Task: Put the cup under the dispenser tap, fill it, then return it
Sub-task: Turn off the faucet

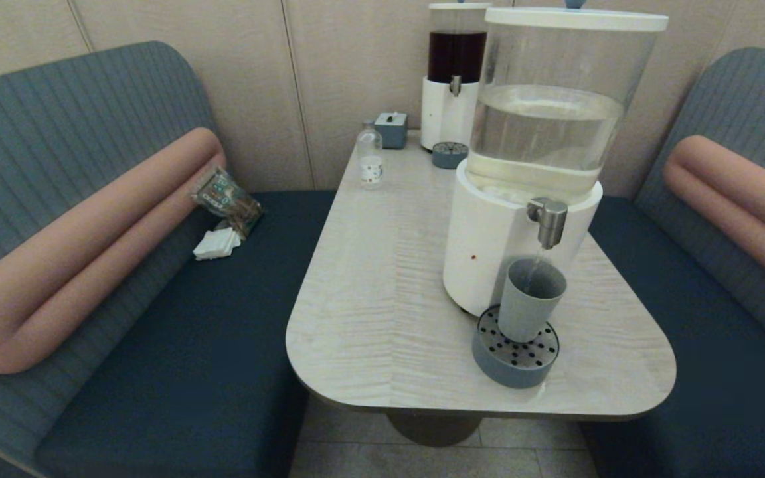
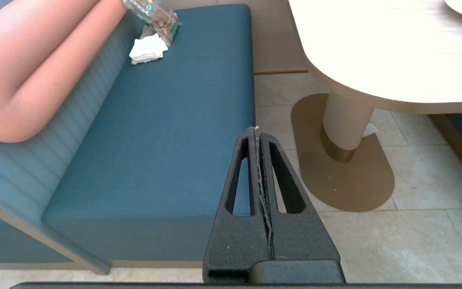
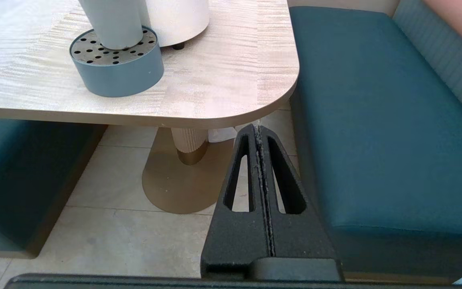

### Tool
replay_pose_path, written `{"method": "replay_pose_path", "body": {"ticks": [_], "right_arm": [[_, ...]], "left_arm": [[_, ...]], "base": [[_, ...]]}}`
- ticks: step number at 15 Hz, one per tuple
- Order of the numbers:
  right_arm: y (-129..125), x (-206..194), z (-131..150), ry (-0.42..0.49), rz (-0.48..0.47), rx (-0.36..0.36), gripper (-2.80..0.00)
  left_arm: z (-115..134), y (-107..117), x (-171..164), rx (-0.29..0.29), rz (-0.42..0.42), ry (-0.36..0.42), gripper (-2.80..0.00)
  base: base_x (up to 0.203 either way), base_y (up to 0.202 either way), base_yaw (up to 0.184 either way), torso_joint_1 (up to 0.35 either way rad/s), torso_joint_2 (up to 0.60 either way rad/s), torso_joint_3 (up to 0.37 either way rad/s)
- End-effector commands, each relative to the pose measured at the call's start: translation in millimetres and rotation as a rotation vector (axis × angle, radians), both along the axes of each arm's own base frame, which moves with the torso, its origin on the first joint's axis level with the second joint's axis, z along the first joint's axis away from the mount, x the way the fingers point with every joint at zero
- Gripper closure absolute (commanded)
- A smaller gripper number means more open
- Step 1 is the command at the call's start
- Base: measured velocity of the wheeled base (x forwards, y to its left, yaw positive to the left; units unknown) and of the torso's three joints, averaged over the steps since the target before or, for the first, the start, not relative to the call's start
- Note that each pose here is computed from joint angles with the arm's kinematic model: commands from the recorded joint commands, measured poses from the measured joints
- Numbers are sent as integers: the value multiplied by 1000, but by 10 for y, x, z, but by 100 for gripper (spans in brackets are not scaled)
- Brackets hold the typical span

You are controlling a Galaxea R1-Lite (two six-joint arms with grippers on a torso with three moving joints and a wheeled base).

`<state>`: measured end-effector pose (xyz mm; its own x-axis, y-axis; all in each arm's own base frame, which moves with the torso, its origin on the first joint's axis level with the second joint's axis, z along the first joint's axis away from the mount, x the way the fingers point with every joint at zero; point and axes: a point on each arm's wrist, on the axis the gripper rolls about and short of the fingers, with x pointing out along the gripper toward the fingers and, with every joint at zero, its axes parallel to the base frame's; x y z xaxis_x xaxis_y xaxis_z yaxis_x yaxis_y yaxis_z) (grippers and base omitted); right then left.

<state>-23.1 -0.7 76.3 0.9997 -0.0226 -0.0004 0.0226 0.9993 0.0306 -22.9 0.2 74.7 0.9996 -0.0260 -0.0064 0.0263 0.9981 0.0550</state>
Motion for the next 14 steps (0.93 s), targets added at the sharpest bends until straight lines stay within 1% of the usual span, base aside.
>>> {"method": "replay_pose_path", "body": {"ticks": [1, 11, 12, 14], "right_arm": [[0, 1, 0, 1, 0, 0, 0], [-1, -4, 12, -8, -6, -9, 0], [-2, -22, 72, -29, -8, -9, 0], [-2, -109, 309, -104, -7, -2, 0]], "left_arm": [[0, 0, -1, 0, 0, -2, 0], [0, 0, -1, 0, 0, -2, 0], [0, 0, -1, 0, 0, -2, 0], [0, 0, -1, 0, 0, -2, 0]], "base": [[0, 0, 0, 0, 0, 0], [0, 0, 0, 0, 0, 0], [0, 0, 0, 0, 0, 0], [0, 0, 0, 0, 0, 0]]}}
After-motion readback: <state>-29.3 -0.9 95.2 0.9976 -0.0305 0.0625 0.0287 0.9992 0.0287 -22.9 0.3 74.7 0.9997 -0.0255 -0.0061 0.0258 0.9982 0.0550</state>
